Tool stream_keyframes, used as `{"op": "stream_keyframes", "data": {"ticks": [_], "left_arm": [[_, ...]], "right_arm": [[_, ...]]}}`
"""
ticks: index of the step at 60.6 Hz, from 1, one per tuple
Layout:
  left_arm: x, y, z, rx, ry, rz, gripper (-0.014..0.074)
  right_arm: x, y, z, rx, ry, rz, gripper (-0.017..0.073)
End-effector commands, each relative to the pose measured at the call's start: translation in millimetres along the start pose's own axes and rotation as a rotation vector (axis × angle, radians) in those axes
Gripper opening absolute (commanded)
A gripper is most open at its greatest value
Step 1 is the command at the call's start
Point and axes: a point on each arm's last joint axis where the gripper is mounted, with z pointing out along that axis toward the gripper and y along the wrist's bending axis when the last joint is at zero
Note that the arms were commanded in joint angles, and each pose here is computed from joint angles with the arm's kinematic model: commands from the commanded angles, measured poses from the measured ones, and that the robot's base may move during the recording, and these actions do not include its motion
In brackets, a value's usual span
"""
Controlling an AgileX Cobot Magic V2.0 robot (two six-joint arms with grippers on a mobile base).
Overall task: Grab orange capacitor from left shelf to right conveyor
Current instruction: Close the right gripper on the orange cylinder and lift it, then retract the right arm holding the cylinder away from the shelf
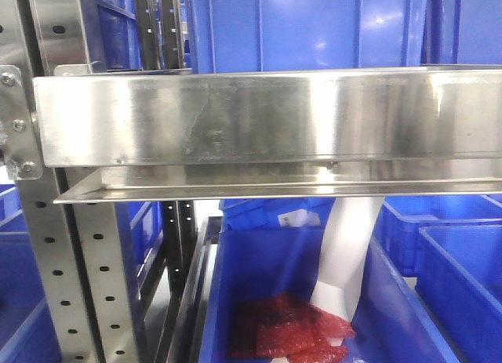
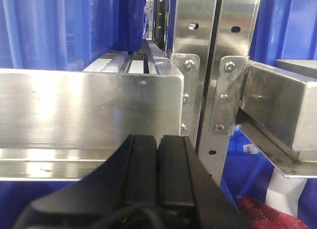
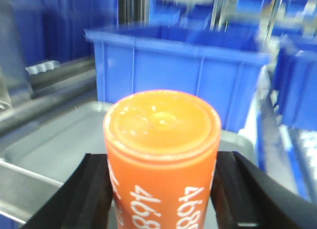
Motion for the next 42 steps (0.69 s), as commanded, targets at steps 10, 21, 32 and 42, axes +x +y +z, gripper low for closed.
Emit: {"op": "stream_keyframes", "data": {"ticks": [10, 21, 32, 42], "left_arm": [[-9.8, -0.2, -1.3, 0.005, -0.102, -0.006, -0.0127], [-9.8, -0.2, -1.3, 0.005, -0.102, -0.006, -0.0127], [-9.8, -0.2, -1.3, 0.005, -0.102, -0.006, -0.0127], [-9.8, -0.2, -1.3, 0.005, -0.102, -0.006, -0.0127]], "right_arm": [[-14.0, -0.3, -25.3, 0.006, -0.180, -0.016, 0.0132], [-14.5, -0.3, -25.3, 0.007, -0.186, -0.016, 0.0132], [-14.5, -0.3, -25.3, 0.007, -0.186, -0.016, 0.0132], [-14.5, -0.3, -25.3, 0.007, -0.186, -0.016, 0.0132]]}}
